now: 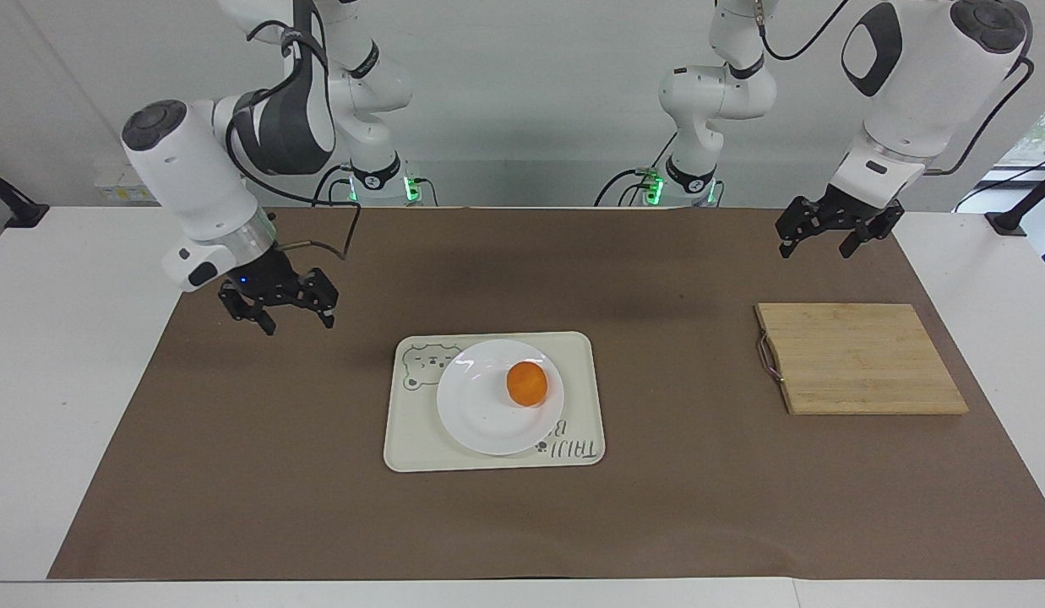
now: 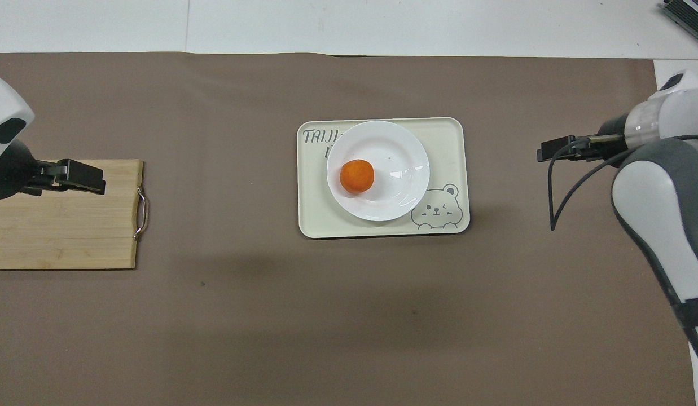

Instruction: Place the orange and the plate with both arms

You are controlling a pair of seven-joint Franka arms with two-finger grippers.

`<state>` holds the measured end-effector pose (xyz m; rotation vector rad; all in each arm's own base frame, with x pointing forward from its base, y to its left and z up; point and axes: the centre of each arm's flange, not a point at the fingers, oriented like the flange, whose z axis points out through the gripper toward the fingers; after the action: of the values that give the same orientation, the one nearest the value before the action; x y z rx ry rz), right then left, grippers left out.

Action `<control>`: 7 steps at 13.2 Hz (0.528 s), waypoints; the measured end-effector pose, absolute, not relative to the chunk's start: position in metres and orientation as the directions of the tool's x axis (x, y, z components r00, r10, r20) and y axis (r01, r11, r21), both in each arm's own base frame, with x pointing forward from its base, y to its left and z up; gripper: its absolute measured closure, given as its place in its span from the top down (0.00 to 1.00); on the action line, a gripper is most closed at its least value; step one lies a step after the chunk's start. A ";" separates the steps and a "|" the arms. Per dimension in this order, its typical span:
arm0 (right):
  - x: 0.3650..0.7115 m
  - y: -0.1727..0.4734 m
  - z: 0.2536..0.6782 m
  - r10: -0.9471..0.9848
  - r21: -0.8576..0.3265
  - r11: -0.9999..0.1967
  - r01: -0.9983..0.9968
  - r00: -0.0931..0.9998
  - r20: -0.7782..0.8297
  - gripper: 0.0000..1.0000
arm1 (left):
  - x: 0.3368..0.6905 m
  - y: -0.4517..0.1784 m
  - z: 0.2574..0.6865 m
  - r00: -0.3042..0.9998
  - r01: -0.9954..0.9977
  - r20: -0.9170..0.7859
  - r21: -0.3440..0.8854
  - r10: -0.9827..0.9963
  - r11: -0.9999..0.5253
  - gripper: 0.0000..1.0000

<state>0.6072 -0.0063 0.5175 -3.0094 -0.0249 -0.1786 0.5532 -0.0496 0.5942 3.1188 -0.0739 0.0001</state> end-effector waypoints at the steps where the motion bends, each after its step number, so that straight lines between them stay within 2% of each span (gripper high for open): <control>1: 0.598 -0.014 0.535 -0.011 -0.119 -0.993 0.003 0.993 0.115 1.00 | 0.553 -0.050 0.594 0.999 -0.047 0.001 0.022 -0.047 -0.999 1.00; 4: 0.570 -0.030 0.590 -0.022 -0.045 -0.999 -0.017 0.993 0.113 1.00 | 0.553 -0.050 0.594 0.999 -0.047 0.001 0.022 -0.047 -0.999 1.00; 7: 0.547 -0.032 0.634 -0.021 -0.035 -0.999 -0.018 0.995 0.098 1.00 | 0.553 -0.050 0.594 0.999 -0.047 0.001 0.022 -0.047 -0.999 1.00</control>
<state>0.5466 -0.0321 0.6343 -3.1032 0.0303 -0.1525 0.5532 -0.0496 0.5943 3.1188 -0.0739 0.0001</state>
